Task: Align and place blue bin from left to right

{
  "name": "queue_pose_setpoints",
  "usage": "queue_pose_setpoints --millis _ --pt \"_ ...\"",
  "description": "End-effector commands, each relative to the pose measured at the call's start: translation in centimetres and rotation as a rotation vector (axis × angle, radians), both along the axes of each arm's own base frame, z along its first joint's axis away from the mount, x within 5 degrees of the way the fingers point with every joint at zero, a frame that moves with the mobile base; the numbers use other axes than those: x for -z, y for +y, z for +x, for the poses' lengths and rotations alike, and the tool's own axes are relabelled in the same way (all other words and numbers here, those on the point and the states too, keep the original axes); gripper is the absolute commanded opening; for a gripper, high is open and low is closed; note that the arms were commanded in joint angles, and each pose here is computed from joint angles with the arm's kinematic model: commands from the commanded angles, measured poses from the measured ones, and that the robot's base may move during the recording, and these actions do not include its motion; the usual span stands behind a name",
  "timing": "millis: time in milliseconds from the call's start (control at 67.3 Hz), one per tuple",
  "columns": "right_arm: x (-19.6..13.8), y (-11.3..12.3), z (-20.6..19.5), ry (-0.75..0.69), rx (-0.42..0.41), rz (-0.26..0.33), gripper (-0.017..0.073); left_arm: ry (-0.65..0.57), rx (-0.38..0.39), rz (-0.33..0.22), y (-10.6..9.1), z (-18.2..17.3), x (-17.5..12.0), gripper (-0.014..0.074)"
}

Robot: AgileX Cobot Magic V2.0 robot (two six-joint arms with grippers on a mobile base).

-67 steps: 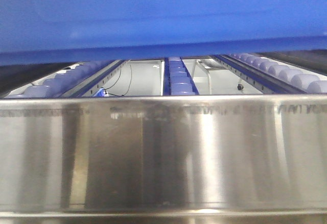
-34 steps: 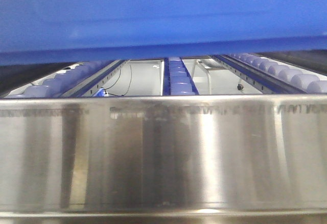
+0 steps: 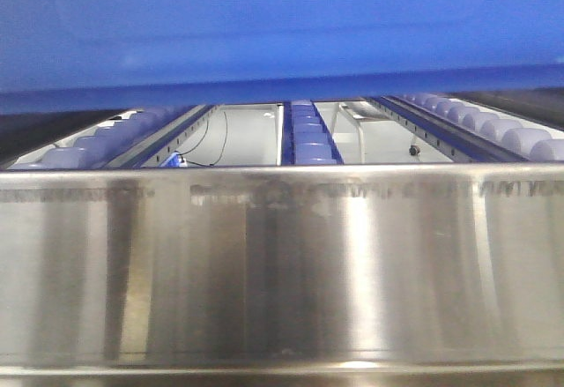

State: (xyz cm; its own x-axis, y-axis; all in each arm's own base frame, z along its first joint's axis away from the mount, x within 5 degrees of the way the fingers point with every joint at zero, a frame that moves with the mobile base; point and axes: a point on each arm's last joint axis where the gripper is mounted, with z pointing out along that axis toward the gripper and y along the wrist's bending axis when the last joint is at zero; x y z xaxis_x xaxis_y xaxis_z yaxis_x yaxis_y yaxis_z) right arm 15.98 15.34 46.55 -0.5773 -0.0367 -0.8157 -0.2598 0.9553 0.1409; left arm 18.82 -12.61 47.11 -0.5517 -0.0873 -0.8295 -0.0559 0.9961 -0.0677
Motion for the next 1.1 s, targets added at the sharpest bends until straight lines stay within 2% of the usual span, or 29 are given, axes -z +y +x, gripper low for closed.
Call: queue_pose_setpoints --millis 0,74,148,267,386,594,906,1084 --pt "-0.4 0.1 0.2 -0.040 -0.014 -0.019 -0.0075 -0.046 0.064 -0.039 -0.5 -0.2 -0.7 -0.0111" --pt "0.3 0.9 0.8 -0.037 -0.025 -0.068 -0.0075 -0.059 0.137 -0.033 -1.4 0.3 -0.6 -0.0111" --pt "0.8 1.8 1.5 -0.044 -0.033 -0.085 -0.0075 -0.042 0.135 -0.032 -1.9 1.2 -0.4 -0.0111" --pt "1.2 3.0 2.6 -0.059 -0.043 -0.045 -0.0075 0.013 0.100 -0.063 -2.1 3.0 0.3 -0.0111" --pt "1.9 3.2 3.8 -0.027 -0.009 -0.003 -0.0075 0.031 0.121 -0.061 -2.0 5.1 1.1 -0.0111" --pt "3.2 3.0 6.3 0.009 0.053 -0.013 -0.0075 0.084 0.129 -0.117 -1.6 8.2 2.8 -0.0111" --pt "4.7 4.2 8.4 0.005 0.045 -0.012 -0.0078 0.115 0.068 -0.092 -0.7 10.2 4.2 -0.0111" --pt "5.5 4.6 8.8 0.032 0.052 -0.036 -0.0078 0.141 0.066 -0.079 -1.1 11.0 5.1 -0.0111"
